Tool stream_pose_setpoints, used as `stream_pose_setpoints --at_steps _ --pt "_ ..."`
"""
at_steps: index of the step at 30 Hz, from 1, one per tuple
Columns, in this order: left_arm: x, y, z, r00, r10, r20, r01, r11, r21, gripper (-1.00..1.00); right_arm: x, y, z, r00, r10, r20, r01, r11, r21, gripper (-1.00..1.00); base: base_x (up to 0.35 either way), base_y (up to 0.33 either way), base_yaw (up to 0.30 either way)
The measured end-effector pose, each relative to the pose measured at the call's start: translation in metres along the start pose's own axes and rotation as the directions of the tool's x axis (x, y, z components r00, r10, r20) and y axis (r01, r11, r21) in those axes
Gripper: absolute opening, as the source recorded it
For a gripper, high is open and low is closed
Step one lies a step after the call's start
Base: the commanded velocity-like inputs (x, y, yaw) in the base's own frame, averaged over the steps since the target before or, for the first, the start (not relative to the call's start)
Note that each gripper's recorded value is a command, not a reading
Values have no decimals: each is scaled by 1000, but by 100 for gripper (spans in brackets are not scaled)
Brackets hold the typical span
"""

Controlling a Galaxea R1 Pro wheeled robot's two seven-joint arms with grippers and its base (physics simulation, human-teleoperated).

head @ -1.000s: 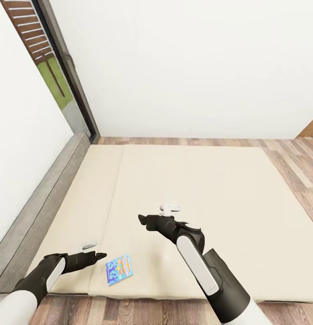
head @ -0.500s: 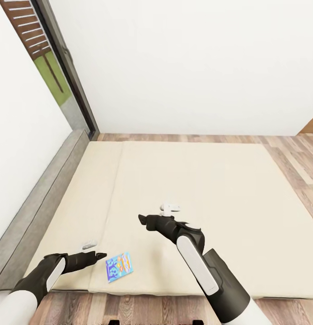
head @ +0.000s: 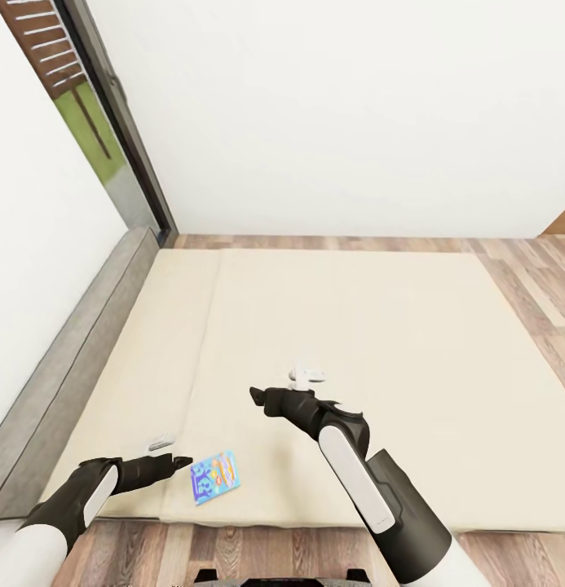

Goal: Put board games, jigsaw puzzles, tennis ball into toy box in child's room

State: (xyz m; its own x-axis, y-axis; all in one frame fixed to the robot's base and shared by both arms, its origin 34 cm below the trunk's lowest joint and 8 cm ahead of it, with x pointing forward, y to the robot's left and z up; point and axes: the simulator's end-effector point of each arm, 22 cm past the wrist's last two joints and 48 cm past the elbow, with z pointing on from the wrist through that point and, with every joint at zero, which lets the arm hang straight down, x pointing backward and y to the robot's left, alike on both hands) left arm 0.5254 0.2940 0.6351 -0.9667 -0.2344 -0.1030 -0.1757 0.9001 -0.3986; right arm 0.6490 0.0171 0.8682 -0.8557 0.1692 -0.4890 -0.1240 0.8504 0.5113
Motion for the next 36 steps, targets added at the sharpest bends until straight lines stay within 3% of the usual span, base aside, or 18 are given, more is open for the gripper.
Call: stream_pose_setpoints --at_steps 27,36 --pt "12 7 9 1000 -11 -27 11 1000 -8 100 12 -7 9 1000 16 -24 -15 1000 4 100 0 0 -72" --pt "-1 7 7 1000 13 18 -13 1000 -7 100 12 -7 10 1000 15 -27 -15 1000 4 100 0 0 -15"
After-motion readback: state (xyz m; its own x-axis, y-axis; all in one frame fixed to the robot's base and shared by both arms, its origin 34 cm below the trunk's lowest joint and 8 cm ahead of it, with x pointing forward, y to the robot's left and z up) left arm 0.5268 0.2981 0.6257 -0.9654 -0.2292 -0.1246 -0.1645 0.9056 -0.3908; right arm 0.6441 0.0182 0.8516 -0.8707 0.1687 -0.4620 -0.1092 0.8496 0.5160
